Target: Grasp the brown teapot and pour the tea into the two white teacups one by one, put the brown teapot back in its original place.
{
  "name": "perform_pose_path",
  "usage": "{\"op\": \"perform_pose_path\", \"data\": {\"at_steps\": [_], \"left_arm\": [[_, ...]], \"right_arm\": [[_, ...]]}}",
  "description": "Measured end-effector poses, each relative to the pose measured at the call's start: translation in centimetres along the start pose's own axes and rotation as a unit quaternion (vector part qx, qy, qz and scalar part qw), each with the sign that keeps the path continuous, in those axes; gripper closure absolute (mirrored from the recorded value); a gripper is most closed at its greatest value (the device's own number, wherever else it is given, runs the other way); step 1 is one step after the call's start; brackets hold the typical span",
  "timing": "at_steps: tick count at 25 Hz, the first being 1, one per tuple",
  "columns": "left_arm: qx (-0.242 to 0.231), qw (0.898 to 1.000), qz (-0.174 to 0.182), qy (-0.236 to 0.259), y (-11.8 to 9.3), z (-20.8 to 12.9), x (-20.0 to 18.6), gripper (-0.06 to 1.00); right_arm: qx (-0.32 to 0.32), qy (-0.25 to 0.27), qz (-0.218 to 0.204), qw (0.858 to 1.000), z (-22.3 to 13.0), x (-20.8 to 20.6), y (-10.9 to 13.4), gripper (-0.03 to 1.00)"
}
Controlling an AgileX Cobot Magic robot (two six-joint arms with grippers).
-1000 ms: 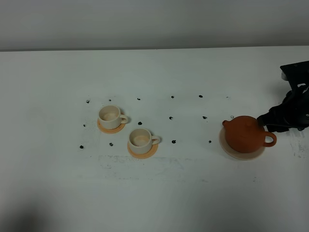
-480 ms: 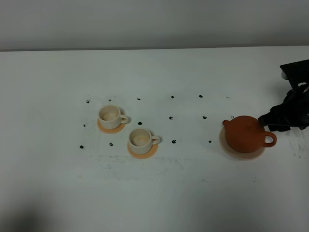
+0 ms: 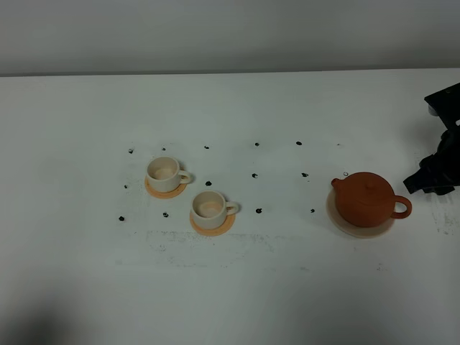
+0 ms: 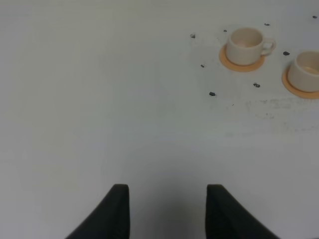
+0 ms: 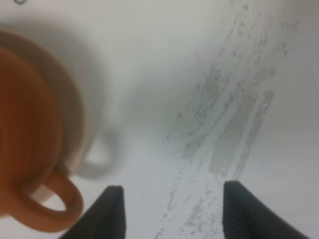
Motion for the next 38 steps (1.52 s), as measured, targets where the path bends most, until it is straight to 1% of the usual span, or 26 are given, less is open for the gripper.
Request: {"op": "perform_pose_path", "data": {"at_steps": [5, 10, 16, 22, 27, 31, 38], "left_arm": [[0.000, 1.000, 0.000, 0.000, 0.0, 0.0, 0.0, 0.58], [0.000, 1.000, 0.000, 0.000, 0.0, 0.0, 0.0, 0.58], [0.000, 1.000, 0.000, 0.000, 0.0, 0.0, 0.0, 0.58], [0.000, 1.000, 0.000, 0.000, 0.0, 0.0, 0.0, 0.58], [-0.001, 1.000, 0.000, 0.000, 0.0, 0.0, 0.0, 0.58], [-0.001, 1.000, 0.000, 0.000, 0.0, 0.0, 0.0, 0.58], [-0.001, 1.000, 0.000, 0.000, 0.0, 0.0, 0.0, 0.58]], "right_arm": [[-0.025, -0.001, -0.004, 1.000, 0.1, 0.3, -0.1, 0.54], [-0.028, 0.000, -0.002, 1.000, 0.2, 1.8, -0.1, 0.54], [-0.031, 0.004, 0.000, 1.000, 0.0, 1.9, 0.0, 0.54], [-0.028, 0.014, 0.017, 0.999, -0.3, 1.8, 0.6, 0.54], [-0.038, 0.015, 0.028, 0.999, -0.2, 1.8, 1.3, 0.54], [-0.051, 0.022, 0.038, 0.998, -0.3, 1.8, 1.9, 0.54], [-0.056, 0.036, 0.055, 0.996, -0.8, 1.6, 2.5, 0.54]]}}
Point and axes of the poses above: a point on each arm's last joint axis where the gripper is mounted, x pointing out along that axis toward the gripper, y along the wrist's bending axis when the last joint is at zero, z = x × y, the point moved 8 cm from there along x, pointing out along that axis toward the gripper, and after that the axes turned 4 degrees about -x, right-handed, at the moved point
